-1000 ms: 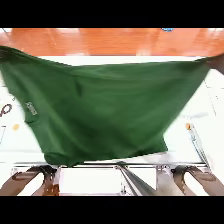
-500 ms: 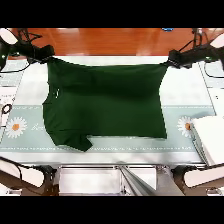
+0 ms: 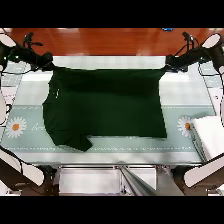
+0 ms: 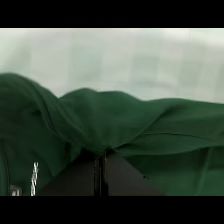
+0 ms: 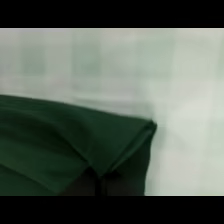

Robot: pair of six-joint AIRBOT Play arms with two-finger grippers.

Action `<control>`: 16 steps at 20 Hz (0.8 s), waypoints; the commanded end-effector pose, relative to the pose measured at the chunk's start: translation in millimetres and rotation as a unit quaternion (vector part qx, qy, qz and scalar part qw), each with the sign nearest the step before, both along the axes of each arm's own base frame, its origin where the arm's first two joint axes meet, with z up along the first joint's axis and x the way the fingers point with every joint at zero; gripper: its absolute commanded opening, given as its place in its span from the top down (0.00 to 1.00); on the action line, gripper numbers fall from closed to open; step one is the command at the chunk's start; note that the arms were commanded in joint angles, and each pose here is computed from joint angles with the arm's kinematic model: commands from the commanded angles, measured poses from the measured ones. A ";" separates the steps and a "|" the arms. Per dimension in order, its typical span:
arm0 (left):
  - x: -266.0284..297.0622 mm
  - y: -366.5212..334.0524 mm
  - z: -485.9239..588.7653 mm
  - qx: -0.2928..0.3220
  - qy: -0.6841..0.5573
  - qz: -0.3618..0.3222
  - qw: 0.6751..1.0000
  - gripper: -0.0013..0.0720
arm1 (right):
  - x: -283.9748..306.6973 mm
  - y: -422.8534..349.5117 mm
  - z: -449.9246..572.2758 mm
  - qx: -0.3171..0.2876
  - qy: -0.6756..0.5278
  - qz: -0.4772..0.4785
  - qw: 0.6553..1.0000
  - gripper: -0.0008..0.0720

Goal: Fold the shirts.

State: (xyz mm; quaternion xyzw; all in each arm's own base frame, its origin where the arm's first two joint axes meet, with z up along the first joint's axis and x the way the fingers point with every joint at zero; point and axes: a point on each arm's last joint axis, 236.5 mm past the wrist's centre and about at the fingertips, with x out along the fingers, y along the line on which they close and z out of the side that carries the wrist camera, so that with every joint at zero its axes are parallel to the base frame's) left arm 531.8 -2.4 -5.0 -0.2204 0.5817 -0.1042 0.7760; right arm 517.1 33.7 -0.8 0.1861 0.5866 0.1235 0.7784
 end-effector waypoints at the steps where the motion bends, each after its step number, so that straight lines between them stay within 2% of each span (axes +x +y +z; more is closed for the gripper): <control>1: -47.4 4.8 -18.3 -0.026 0.079 -0.030 0.996 0.96 | -33.9 -7.9 -15.0 -0.008 0.070 0.021 0.997 0.95; 7: -100.3 -16.1 -61.1 -0.081 0.168 -0.046 0.981 0.96 | -65.1 1.6 -49.4 0.003 0.127 0.038 0.991 0.95; 10: -111.7 -17.9 -69.6 -0.079 0.172 -0.077 0.979 0.96 | -72.4 1.2 -62.3 0.002 0.139 0.036 0.990 0.95; 16: -122.1 -13.7 -71.9 -0.069 0.191 -0.087 0.975 0.96 | -73.8 3.3 -66.6 0.007 0.144 0.035 0.989 0.95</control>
